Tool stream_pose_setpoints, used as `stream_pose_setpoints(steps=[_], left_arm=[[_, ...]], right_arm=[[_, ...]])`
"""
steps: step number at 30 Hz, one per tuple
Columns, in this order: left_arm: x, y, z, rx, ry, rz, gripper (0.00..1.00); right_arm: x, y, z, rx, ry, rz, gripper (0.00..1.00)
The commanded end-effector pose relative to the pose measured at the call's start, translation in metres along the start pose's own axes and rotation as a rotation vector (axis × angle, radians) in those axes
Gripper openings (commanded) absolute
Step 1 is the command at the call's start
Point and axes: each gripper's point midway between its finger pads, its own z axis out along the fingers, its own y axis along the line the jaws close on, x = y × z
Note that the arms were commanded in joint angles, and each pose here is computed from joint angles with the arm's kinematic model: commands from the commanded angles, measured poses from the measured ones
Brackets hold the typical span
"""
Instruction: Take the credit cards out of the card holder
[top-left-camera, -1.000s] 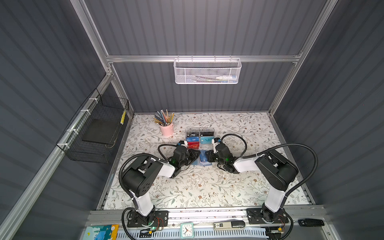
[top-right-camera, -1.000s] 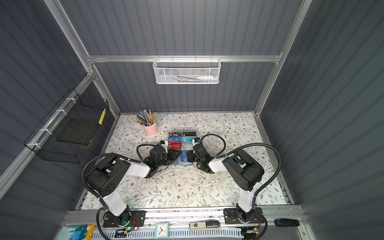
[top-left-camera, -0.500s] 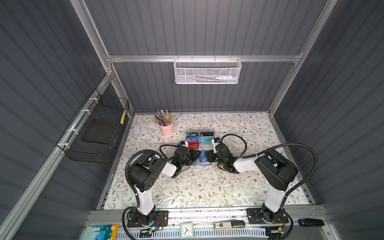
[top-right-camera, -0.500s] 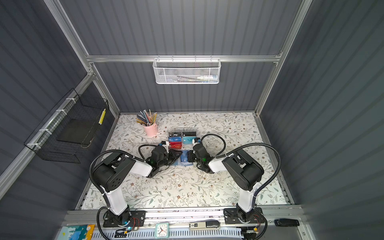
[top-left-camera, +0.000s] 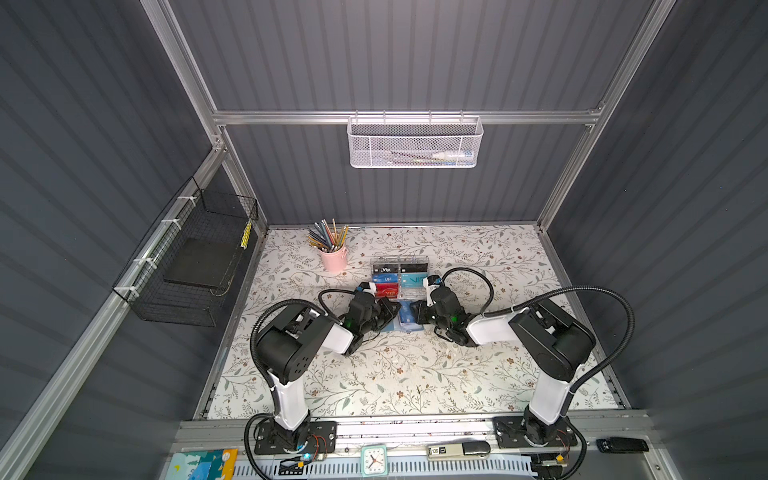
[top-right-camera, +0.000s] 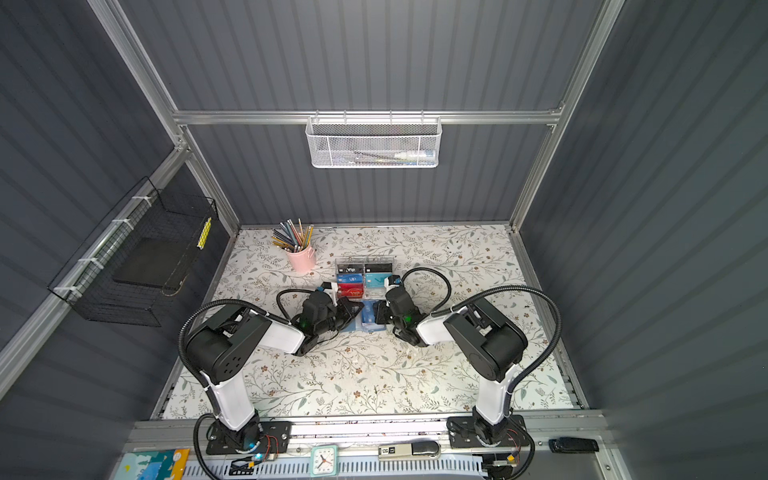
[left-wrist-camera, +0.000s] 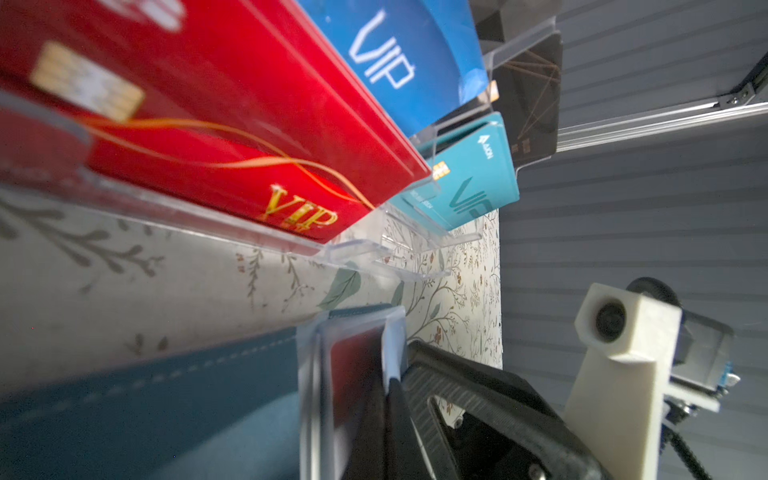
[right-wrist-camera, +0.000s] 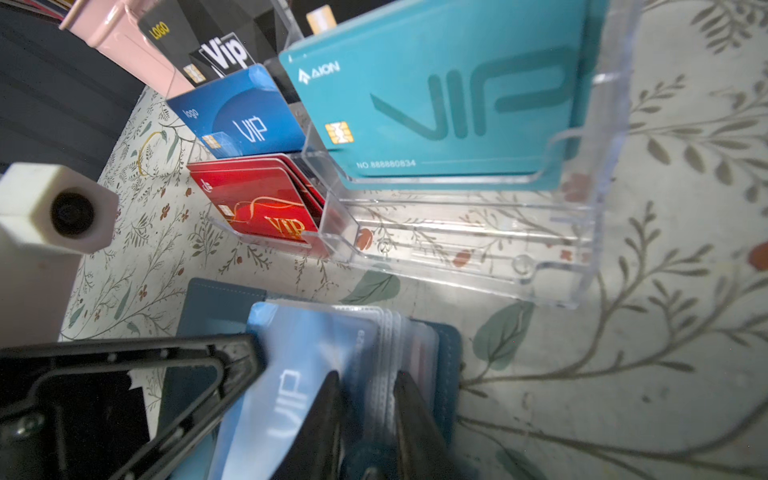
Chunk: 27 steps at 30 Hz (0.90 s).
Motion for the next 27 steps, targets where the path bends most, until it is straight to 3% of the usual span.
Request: stream_pose_setpoints(steps=[1,27], left_arm=[[0.004,-0.036,-0.002,0.135,0.015,0.059,0.02],[0.015,-0.014,-0.013,0.049,0.053,0.114,0.00]], right_arm=[[0.124,-0.049,-0.012,0.143,0.426,-0.002,0.27],[0.125,-0.050,-0.014,0.127,0.422,0.020,0.28]])
